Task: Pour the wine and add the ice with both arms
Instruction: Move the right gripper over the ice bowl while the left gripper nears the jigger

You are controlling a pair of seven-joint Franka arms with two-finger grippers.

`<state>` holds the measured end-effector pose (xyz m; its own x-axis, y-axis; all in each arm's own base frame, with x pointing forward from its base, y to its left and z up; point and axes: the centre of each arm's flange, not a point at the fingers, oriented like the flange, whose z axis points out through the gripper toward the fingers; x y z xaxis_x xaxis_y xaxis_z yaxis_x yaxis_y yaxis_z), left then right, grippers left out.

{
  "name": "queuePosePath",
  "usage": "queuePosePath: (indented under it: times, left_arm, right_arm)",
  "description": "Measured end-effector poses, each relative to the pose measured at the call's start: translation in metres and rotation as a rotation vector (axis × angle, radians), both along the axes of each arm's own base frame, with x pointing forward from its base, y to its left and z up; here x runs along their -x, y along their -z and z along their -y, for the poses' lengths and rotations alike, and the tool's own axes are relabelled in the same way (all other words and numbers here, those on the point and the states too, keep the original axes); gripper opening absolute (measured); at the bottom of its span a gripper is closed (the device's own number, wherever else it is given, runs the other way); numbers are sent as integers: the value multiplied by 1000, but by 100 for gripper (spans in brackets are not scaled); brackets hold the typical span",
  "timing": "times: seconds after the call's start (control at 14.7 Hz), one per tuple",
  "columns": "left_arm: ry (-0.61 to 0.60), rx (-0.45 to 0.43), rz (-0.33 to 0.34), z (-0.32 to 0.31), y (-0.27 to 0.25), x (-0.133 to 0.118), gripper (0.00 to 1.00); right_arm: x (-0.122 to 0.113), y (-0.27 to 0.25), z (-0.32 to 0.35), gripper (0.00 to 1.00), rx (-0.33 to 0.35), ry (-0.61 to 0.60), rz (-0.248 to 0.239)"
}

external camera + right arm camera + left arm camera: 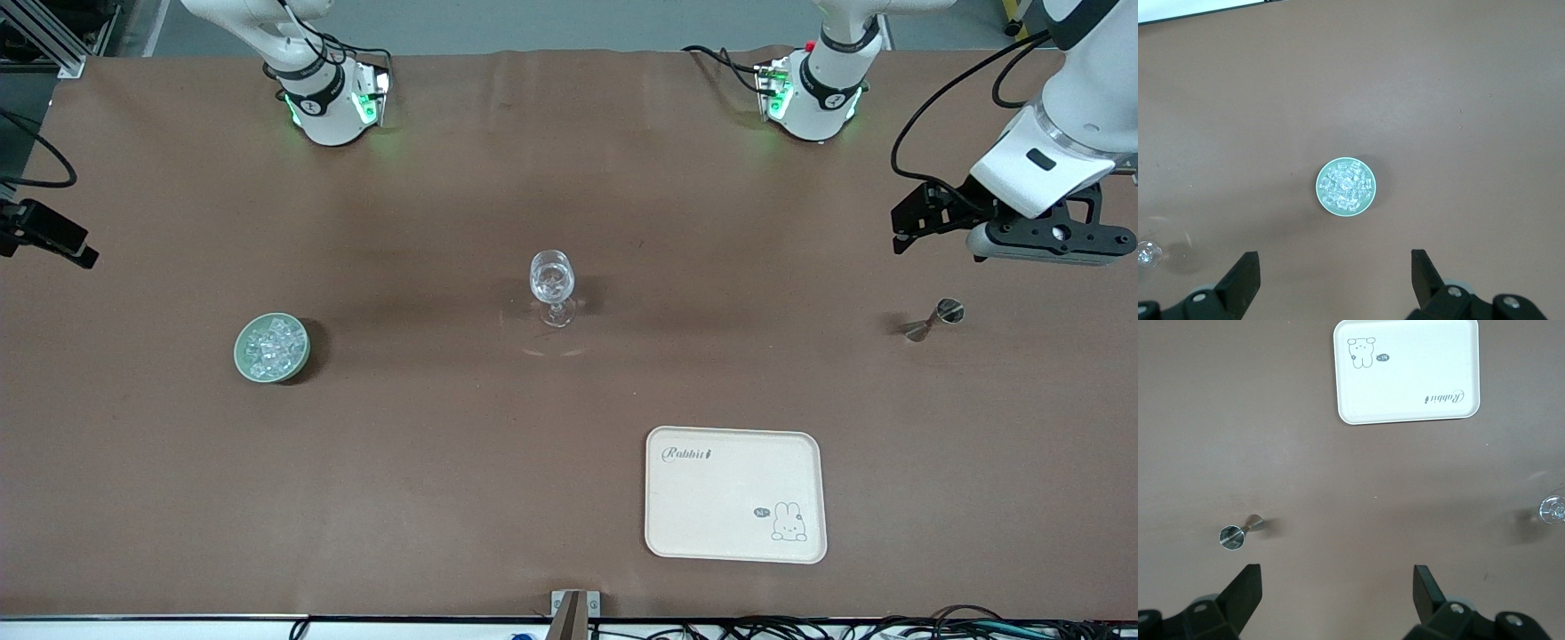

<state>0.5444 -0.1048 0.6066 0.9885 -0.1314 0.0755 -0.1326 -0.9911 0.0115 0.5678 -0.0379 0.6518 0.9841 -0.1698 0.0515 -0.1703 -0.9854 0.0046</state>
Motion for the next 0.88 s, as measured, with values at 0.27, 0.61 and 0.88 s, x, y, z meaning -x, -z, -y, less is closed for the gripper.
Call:
queuePosePath:
  times: [0.27, 0.61, 0.88]
  left_arm:
    - [-1, -4, 3, -1, 2, -2, 100]
    - [-30, -6, -8, -18, 6, -6, 100]
    - [-87, -10, -47, -46, 10, -6, 100]
  right_arm:
    - [0, 0, 0, 100, 0, 0, 0]
    - [0, 0, 0, 100, 0, 0, 0]
    - [0, 0, 0, 100, 0, 0, 0]
